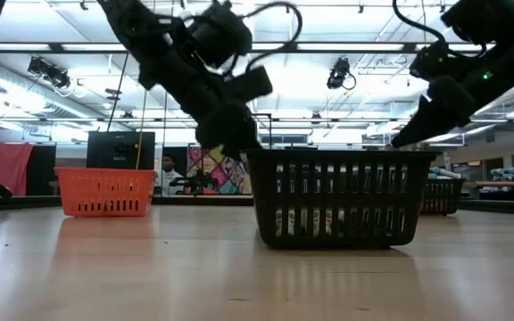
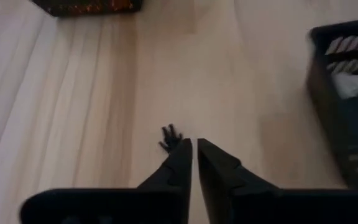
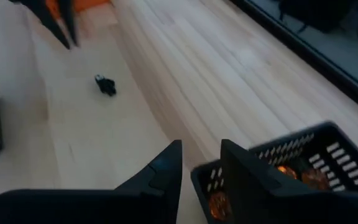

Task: Sort Halloween decoration
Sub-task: Put the black skeleton toy into the orange bin

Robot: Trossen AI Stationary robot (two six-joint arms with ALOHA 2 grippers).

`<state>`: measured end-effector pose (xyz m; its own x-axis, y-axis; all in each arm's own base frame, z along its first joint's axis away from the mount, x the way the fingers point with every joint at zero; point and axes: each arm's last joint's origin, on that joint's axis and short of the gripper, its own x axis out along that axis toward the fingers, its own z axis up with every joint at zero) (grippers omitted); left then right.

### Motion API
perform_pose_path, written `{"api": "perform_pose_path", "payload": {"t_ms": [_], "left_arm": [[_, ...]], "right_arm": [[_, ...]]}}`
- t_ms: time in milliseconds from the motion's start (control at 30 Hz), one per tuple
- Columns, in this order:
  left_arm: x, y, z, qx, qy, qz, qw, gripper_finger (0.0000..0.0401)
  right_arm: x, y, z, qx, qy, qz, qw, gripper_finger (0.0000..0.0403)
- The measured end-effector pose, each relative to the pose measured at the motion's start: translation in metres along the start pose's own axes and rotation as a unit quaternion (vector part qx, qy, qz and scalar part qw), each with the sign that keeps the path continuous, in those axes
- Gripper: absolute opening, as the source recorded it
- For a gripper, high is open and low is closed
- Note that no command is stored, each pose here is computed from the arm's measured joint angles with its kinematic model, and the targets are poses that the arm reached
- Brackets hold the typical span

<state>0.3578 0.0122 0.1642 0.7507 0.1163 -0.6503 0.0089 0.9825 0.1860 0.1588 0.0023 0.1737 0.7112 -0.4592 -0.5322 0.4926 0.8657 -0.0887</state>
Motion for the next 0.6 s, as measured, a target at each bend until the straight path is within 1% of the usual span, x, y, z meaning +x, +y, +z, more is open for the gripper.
{"api": "perform_pose_path", "payload": {"t_ms": [100, 267, 333, 433, 467, 567, 600], "left_arm": [[0.010, 0.003, -0.005, -0.003, -0.003, 0.006, 1.000, 0.0062], [0.021, 0.010, -0.006, -0.013, -0.026, 0.019, 0.999, 0.0124], [0.024, 0.013, -0.010, -0.019, -0.019, 0.021, 0.999, 0.0142], [0.031, 0.015, -0.015, -0.030, -0.020, 0.007, 0.999, 0.0158], [0.035, 0.015, -0.014, -0.032, -0.033, 0.002, 0.999, 0.0160], [0.044, 0.012, -0.021, -0.032, -0.028, -0.006, 0.999, 0.0162], [0.047, 0.011, -0.025, -0.031, -0.016, -0.008, 0.999, 0.0162]], "right_arm": [[-0.001, 0.002, 0.002, -0.012, -0.012, 0.006, 1.000, 0.0115], [-0.003, 0.004, 0.005, -0.030, -0.035, -0.009, 0.999, 0.0115], [-0.003, 0.004, 0.006, -0.035, -0.039, -0.009, 0.999, 0.0115], [-0.003, 0.004, 0.006, -0.036, -0.040, -0.009, 0.999, 0.0115], [-0.003, 0.005, 0.006, -0.035, -0.041, -0.009, 0.998, 0.0115], [-0.003, 0.005, 0.007, -0.034, -0.043, -0.006, 0.998, 0.0115], [-0.003, 0.005, 0.007, -0.034, -0.042, -0.004, 0.999, 0.0115]]}}
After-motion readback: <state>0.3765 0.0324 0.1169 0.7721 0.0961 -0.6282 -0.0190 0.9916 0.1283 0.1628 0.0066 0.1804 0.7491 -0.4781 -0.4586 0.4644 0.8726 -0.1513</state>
